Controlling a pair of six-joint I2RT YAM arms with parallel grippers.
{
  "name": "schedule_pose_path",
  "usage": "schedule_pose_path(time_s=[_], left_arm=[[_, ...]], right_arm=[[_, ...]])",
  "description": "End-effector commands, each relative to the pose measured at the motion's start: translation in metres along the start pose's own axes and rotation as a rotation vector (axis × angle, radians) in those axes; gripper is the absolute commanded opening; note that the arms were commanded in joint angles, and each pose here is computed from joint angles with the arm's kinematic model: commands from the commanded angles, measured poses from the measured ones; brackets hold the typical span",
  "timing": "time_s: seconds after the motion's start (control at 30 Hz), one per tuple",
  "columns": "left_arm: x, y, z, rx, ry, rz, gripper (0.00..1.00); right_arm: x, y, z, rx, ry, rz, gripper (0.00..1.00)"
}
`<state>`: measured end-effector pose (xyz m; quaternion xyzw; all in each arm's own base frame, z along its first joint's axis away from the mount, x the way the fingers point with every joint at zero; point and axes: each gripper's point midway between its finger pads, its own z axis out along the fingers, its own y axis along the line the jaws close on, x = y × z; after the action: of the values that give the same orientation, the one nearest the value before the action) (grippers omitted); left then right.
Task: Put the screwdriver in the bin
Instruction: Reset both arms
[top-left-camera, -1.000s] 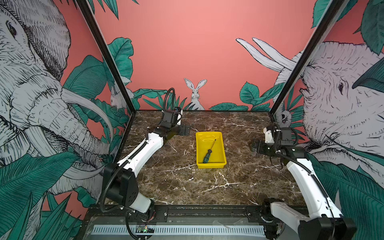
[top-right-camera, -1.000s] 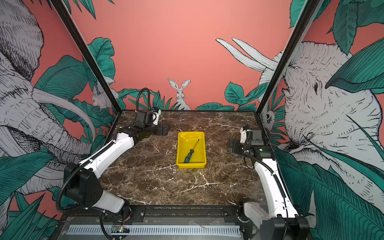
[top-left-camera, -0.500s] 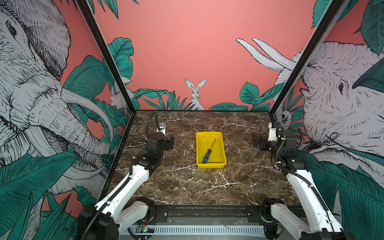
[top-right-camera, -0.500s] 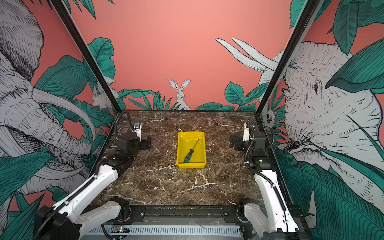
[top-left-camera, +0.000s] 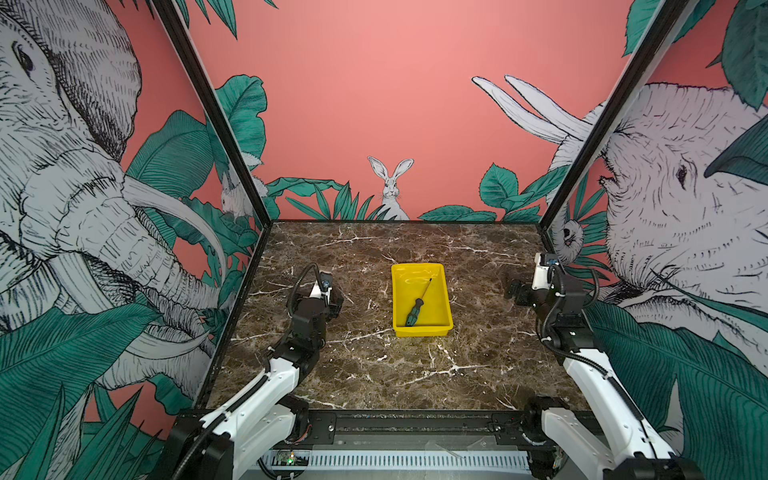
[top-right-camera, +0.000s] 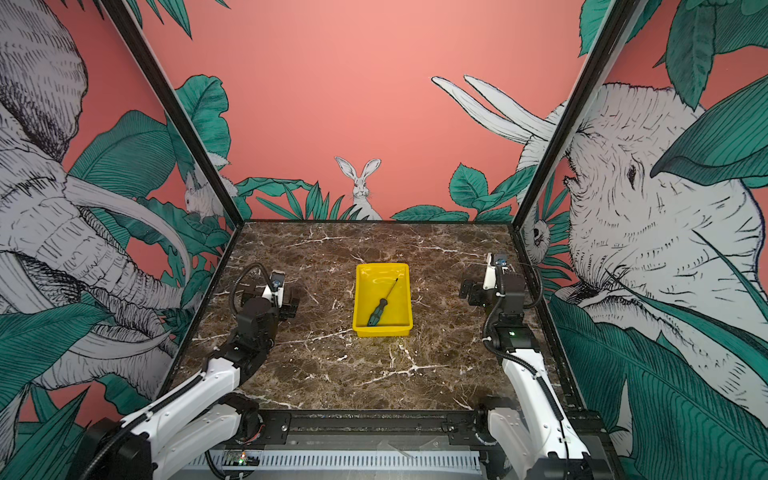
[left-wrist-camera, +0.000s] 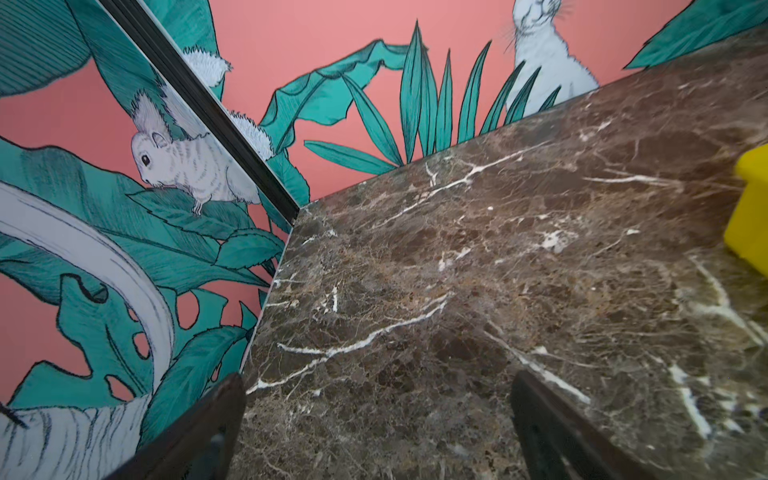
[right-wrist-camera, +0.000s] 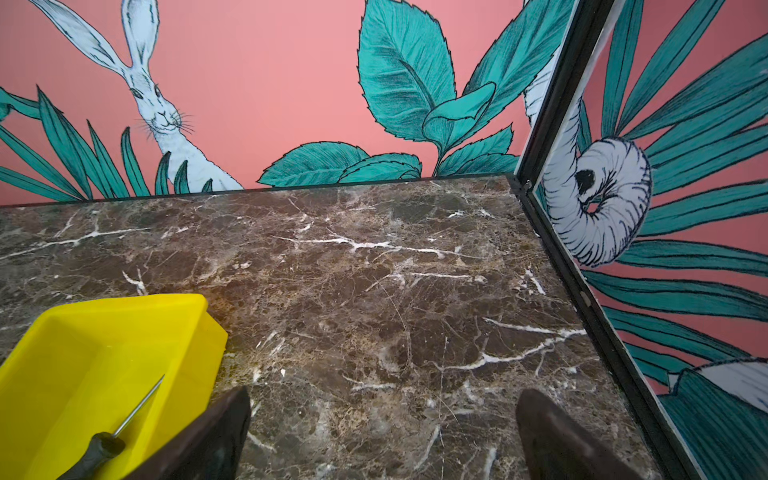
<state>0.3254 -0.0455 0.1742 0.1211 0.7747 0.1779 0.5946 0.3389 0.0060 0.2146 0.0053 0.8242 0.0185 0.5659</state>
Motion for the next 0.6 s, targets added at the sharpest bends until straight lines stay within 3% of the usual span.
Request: schedule_pose_path(time_s=[0.0,0.07,0.37,0.57], left_arm=[[-0.012,0.014,-0.001,-0.079,-0.113,-0.074,0.99],[-0.009,0.018,0.001,-0.098,-0.134,-0.122,0.99],[0.024,0.020,0.021,-0.056,-0.045,-0.138,0.99],[0.032,0.007,0.043,-0.008,-0.056,-0.135,1.00]], right_arm=[[-0.011,-0.003,0.012,0.016,-0.109,-0.058,0.99],[-0.004,-0.007,0.020,0.037,-0.121,-0.058,0.99],[0.037,-0.017,0.050,0.085,-0.119,-0.061,0.99],[0.045,-0.021,0.057,0.105,-0.128,-0.086,0.99]])
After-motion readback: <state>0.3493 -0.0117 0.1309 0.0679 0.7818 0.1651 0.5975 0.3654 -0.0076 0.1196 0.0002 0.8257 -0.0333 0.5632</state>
